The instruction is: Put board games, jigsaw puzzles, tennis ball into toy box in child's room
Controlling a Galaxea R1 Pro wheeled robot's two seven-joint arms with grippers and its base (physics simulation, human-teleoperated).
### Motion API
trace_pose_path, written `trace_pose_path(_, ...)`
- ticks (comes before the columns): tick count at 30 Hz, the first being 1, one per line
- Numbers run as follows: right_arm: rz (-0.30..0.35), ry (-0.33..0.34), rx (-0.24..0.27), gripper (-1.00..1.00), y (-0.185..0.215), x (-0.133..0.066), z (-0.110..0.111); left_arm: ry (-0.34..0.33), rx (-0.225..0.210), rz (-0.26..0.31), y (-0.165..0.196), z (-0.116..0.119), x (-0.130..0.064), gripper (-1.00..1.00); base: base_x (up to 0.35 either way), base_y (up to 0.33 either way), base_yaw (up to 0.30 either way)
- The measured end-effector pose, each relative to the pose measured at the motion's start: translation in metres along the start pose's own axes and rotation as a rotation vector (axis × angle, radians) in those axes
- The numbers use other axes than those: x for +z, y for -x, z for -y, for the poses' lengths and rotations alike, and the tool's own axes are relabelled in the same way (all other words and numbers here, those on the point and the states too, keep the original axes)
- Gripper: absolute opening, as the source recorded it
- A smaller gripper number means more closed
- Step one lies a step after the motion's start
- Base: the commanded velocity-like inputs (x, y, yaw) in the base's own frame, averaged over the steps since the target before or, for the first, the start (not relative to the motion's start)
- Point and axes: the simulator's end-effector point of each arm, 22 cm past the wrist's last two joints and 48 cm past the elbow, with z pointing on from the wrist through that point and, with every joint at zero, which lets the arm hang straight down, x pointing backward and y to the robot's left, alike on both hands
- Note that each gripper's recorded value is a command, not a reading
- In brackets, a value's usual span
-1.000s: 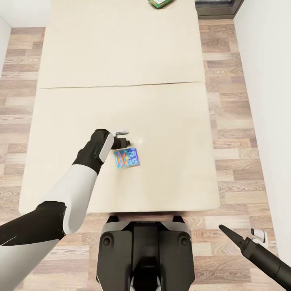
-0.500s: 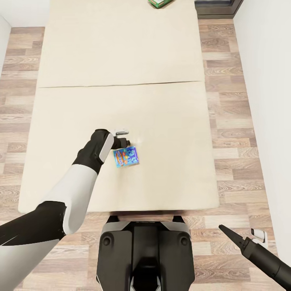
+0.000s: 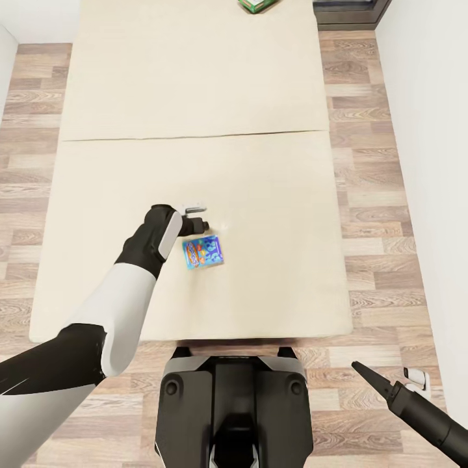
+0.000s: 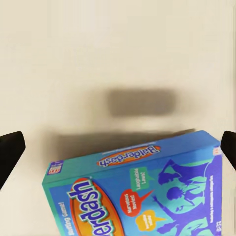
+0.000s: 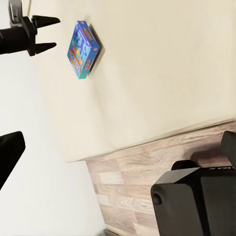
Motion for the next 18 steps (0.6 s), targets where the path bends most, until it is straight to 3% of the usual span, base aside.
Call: trace_pose_path(18, -0.003, -0.002, -0.002, 1.0, -0.001, 0.0, 0.0, 0.007, -0.013, 0.074, 0.017, -0.002, -0.002, 1.0, 0.0, 0.0, 0.0)
